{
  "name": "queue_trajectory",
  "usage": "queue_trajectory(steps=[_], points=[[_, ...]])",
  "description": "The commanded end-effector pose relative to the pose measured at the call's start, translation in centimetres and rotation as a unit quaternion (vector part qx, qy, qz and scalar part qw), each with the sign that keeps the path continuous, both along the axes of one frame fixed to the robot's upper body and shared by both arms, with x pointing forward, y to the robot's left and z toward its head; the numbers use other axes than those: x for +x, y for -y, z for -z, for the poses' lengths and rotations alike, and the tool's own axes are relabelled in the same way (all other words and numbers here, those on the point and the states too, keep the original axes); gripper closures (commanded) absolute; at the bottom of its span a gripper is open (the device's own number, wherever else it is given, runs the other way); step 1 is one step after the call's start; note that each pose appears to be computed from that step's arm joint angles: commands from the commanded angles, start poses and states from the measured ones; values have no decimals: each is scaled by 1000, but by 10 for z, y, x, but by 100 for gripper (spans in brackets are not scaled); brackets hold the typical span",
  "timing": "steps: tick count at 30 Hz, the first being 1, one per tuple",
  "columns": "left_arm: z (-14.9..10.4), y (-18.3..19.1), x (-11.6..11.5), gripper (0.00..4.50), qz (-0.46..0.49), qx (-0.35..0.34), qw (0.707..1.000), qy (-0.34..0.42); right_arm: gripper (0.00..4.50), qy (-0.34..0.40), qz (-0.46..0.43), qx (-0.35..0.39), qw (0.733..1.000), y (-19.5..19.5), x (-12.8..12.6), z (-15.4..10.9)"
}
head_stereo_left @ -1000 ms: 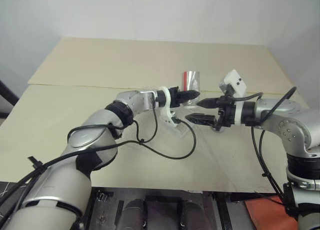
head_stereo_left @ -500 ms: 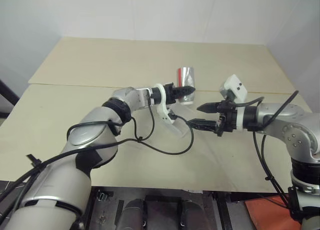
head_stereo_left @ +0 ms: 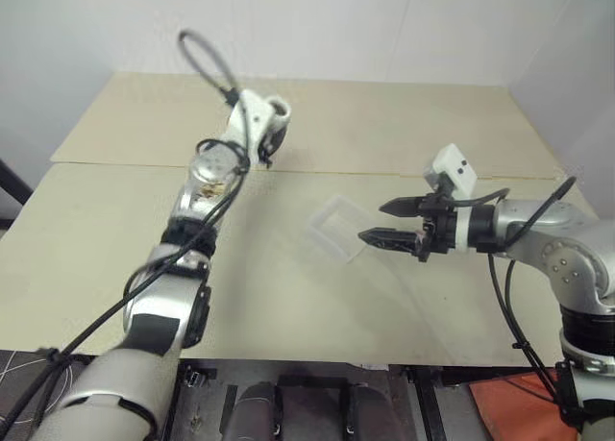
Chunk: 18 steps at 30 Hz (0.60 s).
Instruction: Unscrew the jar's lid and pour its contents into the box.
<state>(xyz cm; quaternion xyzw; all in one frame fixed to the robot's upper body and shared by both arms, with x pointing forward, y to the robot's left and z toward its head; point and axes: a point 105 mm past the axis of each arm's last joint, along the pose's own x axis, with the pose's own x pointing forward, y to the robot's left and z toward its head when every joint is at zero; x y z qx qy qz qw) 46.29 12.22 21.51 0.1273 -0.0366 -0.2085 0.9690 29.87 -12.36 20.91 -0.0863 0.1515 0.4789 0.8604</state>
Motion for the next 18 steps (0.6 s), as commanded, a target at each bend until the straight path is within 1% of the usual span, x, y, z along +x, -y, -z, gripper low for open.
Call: queue_trajectory(steps=[1, 4, 7, 8, 10, 11, 12, 13, 14, 15, 16, 18], points=[[-20, -3, -16, 257, -21, -80, 997, 6, 4, 37, -11, 12, 999, -3, -1, -16], [-16, -3, -29, 257, -28, -60, 998, 17, 4, 40, -15, 14, 999, -3, -1, -19], [-8, -4, -33, 257, -40, -48, 998, 11, 4, 42, -18, 13, 999, -4, 0, -19], [-7, -4, -35, 257, -35, -52, 998, 7, 4, 41, -19, 13, 999, -5, 0, -18], [-7, -1, -39, 257, -14, -34, 999, 22, 4, 38, -21, 12, 999, -6, 0, -16], [-10, 2, -42, 257, -9, -9, 999, 47, 4, 38, -21, 12, 999, -6, 0, -15], [-13, 7, -44, 257, -6, 49, 995, 88, 4, 37, -23, 11, 999, -7, 0, -15], [-14, 14, -45, 257, -5, 143, 980, 136, 4, 37, -24, 11, 999, -7, 0, -14], [-16, 26, -48, 257, 9, 249, 947, 202, 4, 37, -25, 10, 999, -7, 0, -15], [-15, 37, -50, 257, 30, 330, 909, 254, 4, 38, -26, 10, 999, -7, -1, -15], [-13, 43, -52, 257, 46, 374, 881, 284, 4, 39, -27, 10, 999, -8, 0, -15], [-21, 63, -49, 257, 66, 466, 803, 365, 4, 43, -29, 8, 999, -8, 0, -17]])
